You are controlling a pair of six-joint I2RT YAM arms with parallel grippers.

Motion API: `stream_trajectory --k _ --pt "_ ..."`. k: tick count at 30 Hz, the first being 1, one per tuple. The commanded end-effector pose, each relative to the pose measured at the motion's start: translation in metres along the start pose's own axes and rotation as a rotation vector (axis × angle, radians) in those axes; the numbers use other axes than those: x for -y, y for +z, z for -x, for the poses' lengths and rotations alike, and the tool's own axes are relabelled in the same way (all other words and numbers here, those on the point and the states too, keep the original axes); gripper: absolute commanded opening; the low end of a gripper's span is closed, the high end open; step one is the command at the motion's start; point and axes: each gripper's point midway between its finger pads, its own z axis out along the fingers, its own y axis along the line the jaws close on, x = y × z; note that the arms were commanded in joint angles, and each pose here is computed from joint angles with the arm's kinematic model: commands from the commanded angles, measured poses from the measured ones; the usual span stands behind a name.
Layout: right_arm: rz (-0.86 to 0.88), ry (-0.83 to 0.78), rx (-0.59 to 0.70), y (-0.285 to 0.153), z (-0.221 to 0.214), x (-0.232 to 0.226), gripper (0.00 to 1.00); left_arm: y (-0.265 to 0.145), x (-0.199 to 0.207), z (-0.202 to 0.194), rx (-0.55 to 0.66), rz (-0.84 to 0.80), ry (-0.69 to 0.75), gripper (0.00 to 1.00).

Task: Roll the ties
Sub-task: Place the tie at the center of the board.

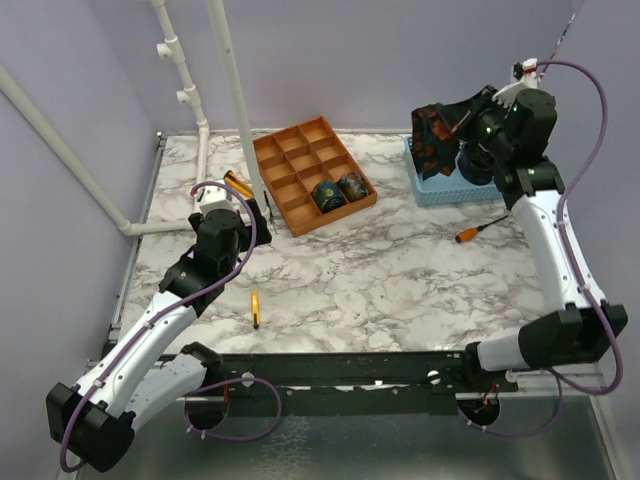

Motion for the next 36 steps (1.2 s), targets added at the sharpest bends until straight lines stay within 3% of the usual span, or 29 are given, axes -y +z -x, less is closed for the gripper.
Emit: stream_trajectory --k 1,3,6,12,16,20,21,23,24,27,28,30,36 --pt "0.404 -0.086 -0.134 -0.069 -0.033 -0.098 0.00 -0.001 -0.001 0.005 0.019 -0.003 -0.007 0.99" --pt "0.536 -0.139 -0.199 -0.106 -0.049 -0.132 0.00 -0.002 -0.001 0.006 0.023 -0.001 -0.008 0.99" --pt "0.629 -0.173 -0.282 -0.146 -0.069 -0.146 0.00 -0.003 -0.002 0.008 0.030 -0.002 -0.011 0.99" --pt "0.524 -0.207 -0.358 -0.181 -0.123 -0.098 0.00 -0.010 -0.006 0.014 0.063 0.006 -0.021 0.99" --pt "0.498 -0.139 -0.514 -0.203 -0.180 -0.068 0.00 -0.011 -0.006 0.014 0.064 0.001 -0.026 0.99" --pt "0.358 -0.059 -0.575 -0.216 -0.225 -0.027 0.00 -0.006 -0.002 0.008 0.035 -0.011 -0.016 0.99" --pt "0.295 -0.041 -0.594 -0.217 -0.235 -0.013 0.10 -0.005 -0.001 0.006 0.028 -0.015 -0.014 0.99" --pt "0.189 -0.024 -0.631 -0.223 -0.251 0.009 0.49 -0.004 0.002 0.004 0.015 -0.030 -0.008 0.99" --pt "0.134 -0.016 -0.639 -0.225 -0.256 0.019 0.63 -0.004 0.004 0.003 0.008 -0.039 -0.006 0.99" --pt "0.027 -0.002 -0.601 -0.230 -0.254 0.036 0.93 -0.003 0.008 -0.001 -0.007 -0.060 -0.001 0.99" --pt "-0.016 0.007 -0.574 -0.230 -0.250 0.041 0.98 -0.003 0.009 -0.002 -0.010 -0.065 -0.001 0.99" --pt "-0.128 0.030 -0.533 -0.229 -0.246 0.057 1.00 -0.002 0.011 -0.002 -0.016 -0.073 0.000 0.99" --pt "-0.234 0.114 -0.664 -0.223 -0.282 0.077 1.00 -0.005 0.021 -0.006 -0.039 -0.129 -0.003 0.99"
